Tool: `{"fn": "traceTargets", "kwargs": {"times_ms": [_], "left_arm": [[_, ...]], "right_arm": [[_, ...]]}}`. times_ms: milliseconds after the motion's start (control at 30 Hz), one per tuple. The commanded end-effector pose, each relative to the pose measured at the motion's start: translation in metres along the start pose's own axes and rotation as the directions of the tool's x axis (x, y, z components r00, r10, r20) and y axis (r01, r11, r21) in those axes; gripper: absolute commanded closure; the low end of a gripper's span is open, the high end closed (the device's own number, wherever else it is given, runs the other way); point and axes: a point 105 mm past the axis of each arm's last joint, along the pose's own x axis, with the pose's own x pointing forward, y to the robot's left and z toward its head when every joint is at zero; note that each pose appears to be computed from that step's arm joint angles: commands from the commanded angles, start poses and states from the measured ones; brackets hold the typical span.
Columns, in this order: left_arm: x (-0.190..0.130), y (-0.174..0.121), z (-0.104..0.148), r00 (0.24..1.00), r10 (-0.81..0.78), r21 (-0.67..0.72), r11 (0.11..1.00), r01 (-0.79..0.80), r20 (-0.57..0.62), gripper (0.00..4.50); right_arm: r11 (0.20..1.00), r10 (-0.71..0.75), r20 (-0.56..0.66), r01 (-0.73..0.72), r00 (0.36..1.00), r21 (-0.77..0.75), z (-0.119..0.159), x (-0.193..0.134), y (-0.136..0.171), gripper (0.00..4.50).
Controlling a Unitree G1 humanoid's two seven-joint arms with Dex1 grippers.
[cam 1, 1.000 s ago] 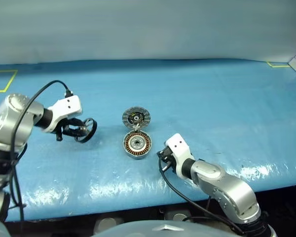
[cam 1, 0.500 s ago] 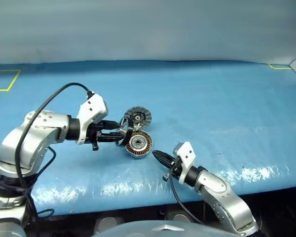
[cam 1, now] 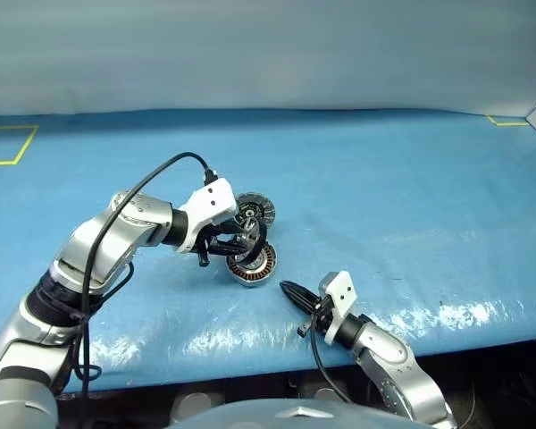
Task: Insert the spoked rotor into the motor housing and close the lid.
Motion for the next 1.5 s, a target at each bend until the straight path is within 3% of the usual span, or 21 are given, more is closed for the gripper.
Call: {"fn": "traceTargets", "kwargs": {"times_ms": [33, 667, 1067, 1500], "left_arm": [[0.002, 0.003, 0.009, 1.000, -0.023, 0.092, 0.995, 0.025, -0.019, 2.91], [0.015, 0.010, -0.006, 0.978, -0.072, 0.227, 0.967, 0.116, -0.194, 2.91], [0.002, 0.006, 0.013, 0.990, -0.030, 0.272, 0.960, 0.068, -0.139, 2.91], [0.005, 0.007, 0.002, 0.986, -0.017, 0.242, 0.969, 0.057, -0.165, 2.91]], "right_arm": [[1.000, -0.001, 0.036, 0.001, 0.999, -0.021, 0.008, 0.003, 0.001, 4.50], [0.999, -0.030, 0.029, 0.031, 0.999, -0.025, 0.006, 0.004, 0.000, 4.50], [0.999, -0.041, 0.008, 0.041, 0.999, -0.020, 0.001, 0.006, -0.001, 4.50], [0.999, -0.038, -0.005, 0.038, 0.999, -0.027, 0.001, 0.007, -0.003, 4.50]]}}
